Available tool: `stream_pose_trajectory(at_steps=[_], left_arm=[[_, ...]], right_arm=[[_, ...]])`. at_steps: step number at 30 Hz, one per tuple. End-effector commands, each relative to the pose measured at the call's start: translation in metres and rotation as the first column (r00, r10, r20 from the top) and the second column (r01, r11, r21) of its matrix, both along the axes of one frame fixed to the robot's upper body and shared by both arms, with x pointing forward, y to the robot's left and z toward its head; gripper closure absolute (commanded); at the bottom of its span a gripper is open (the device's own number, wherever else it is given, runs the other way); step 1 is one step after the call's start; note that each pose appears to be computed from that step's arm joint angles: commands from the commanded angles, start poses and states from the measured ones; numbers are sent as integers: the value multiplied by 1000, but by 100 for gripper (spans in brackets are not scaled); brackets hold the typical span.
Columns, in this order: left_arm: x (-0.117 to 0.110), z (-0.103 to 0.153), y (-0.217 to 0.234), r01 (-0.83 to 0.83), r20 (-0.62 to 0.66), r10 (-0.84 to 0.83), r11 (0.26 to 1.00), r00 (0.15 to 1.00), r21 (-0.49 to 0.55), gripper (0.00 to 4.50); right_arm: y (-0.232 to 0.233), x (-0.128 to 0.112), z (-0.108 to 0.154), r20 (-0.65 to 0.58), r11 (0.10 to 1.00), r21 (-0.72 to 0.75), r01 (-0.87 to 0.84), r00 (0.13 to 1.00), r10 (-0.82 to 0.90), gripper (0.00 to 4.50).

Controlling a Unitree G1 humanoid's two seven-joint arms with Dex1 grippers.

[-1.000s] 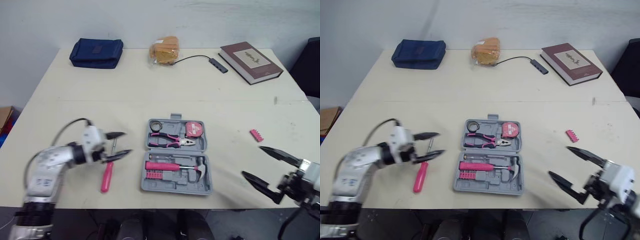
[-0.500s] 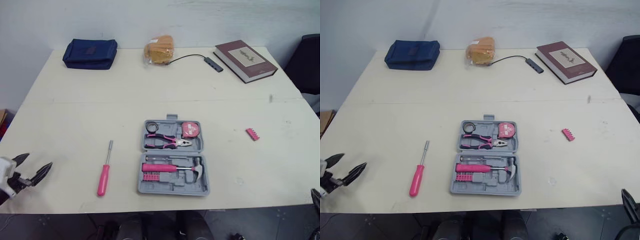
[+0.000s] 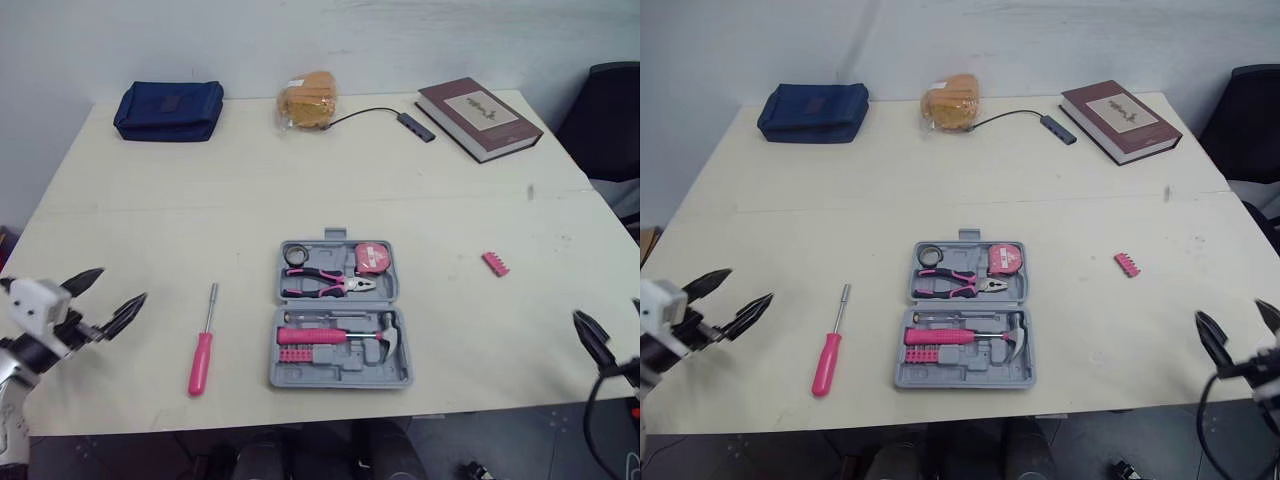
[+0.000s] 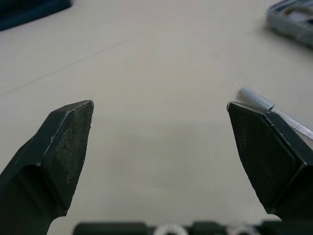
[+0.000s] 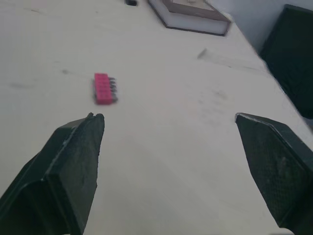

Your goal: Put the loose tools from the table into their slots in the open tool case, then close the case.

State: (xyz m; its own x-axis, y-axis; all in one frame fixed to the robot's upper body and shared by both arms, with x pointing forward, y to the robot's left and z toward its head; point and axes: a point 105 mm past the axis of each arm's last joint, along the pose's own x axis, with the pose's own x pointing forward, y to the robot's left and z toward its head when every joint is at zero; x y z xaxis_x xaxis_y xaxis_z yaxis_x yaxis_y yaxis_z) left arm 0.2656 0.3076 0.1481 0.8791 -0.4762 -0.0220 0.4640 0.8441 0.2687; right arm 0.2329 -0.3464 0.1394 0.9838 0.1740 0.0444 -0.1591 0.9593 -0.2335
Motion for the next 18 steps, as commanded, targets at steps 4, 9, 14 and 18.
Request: stream_pose_trajectory(at_steps=[4,9,14,18], left_arm=[[5,40,-93,367,14,-367,927,930,-71,8],[-12,52,-145,559,-25,-567,818,824,-136,8],[-19,57,-162,603,-27,-610,787,792,-131,8],[-26,55,-173,636,-51,-648,758,760,-144,8]], right_arm=[[35,44,1,-131,968,44,-248,959,252,0],[29,70,-21,-253,970,62,-235,936,243,0],[29,87,-32,-282,972,109,-206,932,229,0],[23,98,-41,-303,981,77,-179,933,194,0]])
